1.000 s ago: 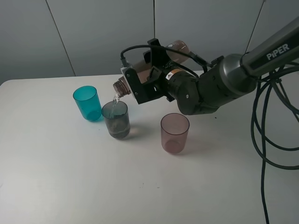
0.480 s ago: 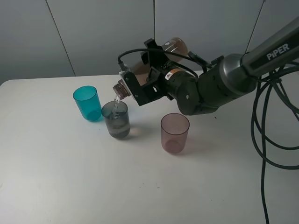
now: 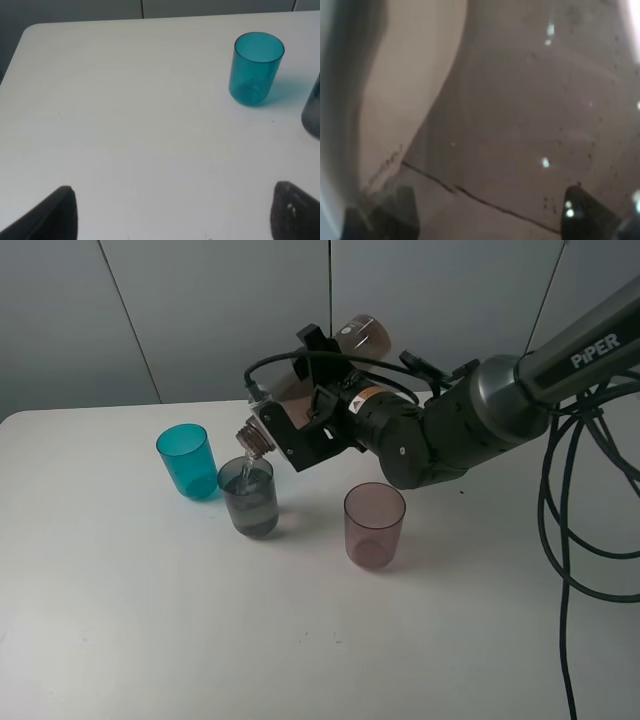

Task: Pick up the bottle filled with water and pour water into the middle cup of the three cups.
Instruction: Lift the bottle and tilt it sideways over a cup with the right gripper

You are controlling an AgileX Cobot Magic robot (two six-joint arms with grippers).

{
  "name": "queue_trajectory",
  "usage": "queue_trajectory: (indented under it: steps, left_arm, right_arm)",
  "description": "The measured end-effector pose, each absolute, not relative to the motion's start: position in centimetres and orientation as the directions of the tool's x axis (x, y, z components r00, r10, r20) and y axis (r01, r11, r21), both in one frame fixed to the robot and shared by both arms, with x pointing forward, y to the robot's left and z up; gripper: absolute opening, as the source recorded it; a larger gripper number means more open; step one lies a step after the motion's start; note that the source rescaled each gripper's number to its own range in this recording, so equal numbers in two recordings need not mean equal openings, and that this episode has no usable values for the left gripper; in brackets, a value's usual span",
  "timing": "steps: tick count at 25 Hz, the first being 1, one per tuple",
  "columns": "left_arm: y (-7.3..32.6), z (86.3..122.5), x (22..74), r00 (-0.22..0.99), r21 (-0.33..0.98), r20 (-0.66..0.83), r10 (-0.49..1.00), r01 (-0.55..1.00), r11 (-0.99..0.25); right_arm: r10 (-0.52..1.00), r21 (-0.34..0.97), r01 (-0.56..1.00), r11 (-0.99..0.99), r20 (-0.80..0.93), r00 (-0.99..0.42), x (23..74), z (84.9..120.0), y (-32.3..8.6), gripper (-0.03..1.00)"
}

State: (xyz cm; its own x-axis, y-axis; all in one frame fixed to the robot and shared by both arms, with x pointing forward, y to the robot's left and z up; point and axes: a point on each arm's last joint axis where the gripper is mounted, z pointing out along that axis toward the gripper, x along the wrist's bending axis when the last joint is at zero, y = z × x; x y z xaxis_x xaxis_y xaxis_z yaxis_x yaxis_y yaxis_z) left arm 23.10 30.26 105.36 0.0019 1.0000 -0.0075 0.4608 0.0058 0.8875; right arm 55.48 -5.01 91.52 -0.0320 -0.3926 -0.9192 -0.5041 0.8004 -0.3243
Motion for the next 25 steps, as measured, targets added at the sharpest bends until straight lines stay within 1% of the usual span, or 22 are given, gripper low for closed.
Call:
queue_trajectory:
  steps: [17,25]
  left_arm:
    - [30.3,105.4,23.1,0.002,0.887,-0.008,1.000,0.461,0.006]
    - [30.3,105.4,23.1,0.002,0.887,-0.008,1.000,0.461,0.006]
  right_arm:
    - [-0.395,-0.404,-0.531,0.745,-0.909,0.136,55.2,92.6,-4.3,0.00]
    - [-0.397,-0.414,-0.538,0.735,-0.905,0.155,55.2,92.7,-4.1,0.00]
